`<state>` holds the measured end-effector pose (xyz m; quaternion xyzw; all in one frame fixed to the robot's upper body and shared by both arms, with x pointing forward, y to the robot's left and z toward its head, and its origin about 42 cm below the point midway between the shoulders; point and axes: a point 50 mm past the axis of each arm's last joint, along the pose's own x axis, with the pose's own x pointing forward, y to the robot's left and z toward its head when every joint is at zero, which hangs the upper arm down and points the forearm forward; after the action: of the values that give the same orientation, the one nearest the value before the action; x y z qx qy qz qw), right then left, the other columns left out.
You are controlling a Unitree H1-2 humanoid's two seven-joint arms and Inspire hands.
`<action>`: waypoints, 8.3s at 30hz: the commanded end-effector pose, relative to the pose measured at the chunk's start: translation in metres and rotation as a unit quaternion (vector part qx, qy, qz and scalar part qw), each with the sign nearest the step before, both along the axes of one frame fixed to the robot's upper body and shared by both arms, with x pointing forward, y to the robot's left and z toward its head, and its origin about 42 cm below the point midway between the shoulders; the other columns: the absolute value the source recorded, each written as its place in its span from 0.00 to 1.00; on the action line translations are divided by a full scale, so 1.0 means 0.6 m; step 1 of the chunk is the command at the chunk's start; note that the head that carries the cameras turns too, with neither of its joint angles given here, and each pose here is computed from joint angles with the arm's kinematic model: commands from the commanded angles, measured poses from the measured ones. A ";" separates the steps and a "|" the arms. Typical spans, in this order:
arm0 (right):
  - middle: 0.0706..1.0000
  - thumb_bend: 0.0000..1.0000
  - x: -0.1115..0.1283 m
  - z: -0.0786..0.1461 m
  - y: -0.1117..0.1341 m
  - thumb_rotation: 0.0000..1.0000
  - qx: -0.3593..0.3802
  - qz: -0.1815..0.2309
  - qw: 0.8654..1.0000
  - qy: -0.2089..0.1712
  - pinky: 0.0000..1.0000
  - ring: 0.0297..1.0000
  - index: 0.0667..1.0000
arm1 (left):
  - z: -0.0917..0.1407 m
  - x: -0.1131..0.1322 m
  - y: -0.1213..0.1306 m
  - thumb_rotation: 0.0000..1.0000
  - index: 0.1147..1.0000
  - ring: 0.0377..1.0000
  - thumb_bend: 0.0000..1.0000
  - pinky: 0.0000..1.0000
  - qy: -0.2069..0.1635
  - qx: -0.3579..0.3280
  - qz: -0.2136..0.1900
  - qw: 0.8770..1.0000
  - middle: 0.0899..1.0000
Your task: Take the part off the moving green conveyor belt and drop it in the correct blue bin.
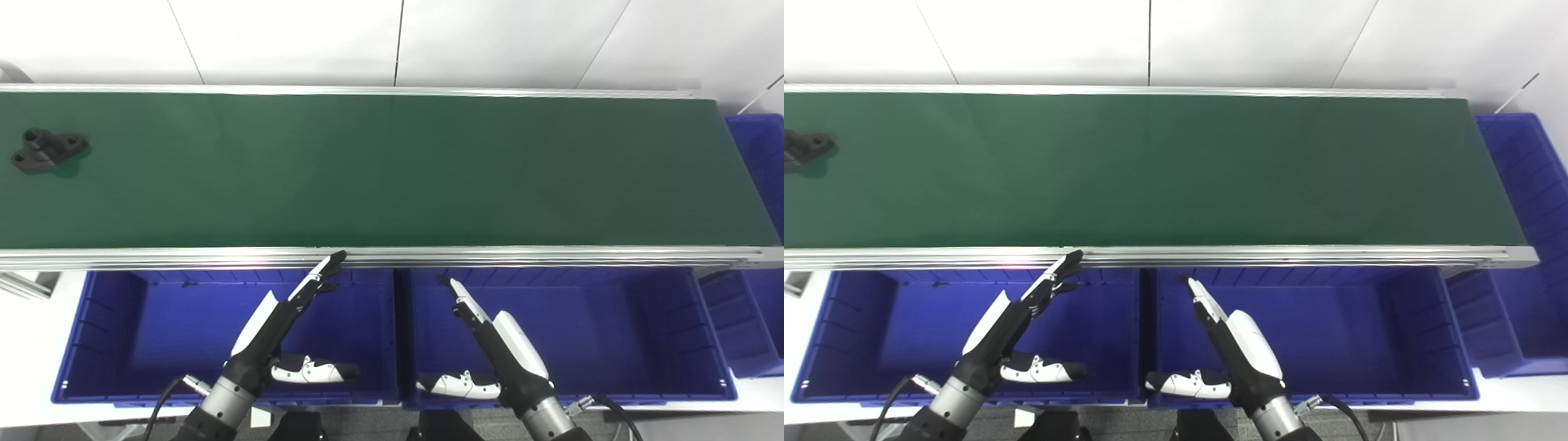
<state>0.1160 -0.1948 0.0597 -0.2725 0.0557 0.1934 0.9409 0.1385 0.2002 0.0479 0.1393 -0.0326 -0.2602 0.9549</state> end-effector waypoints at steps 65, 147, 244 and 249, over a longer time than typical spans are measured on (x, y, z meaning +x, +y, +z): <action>1.00 0.96 -0.007 -0.016 -0.048 0.47 0.047 -0.059 0.997 -0.003 0.91 0.97 1.00 | -0.044 0.001 -0.043 0.36 0.95 0.94 0.82 0.86 0.005 -0.010 0.008 1.000 0.98; 0.91 0.85 0.014 0.058 -0.076 0.40 0.101 -0.107 0.964 -0.221 0.93 0.90 0.98 | -0.062 0.006 -0.080 0.29 0.88 0.86 0.87 0.78 -0.017 0.002 0.003 1.000 0.90; 0.87 0.86 0.406 0.291 0.051 0.46 -0.052 0.046 0.967 -0.246 0.77 0.85 0.93 | 0.015 -0.011 -0.019 0.46 0.96 0.94 0.86 0.91 -0.023 -0.023 0.006 0.999 0.96; 0.87 0.86 0.416 0.289 0.050 0.46 -0.066 0.062 0.968 -0.235 0.75 0.84 0.93 | 0.025 -0.014 -0.017 0.47 0.96 0.94 0.85 0.90 -0.028 -0.017 0.013 0.999 0.97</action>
<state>0.3586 -0.1664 0.2153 -0.3728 -0.1471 0.1837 0.8976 0.1295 0.1920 0.0531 0.1325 -0.0433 -0.2481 0.9586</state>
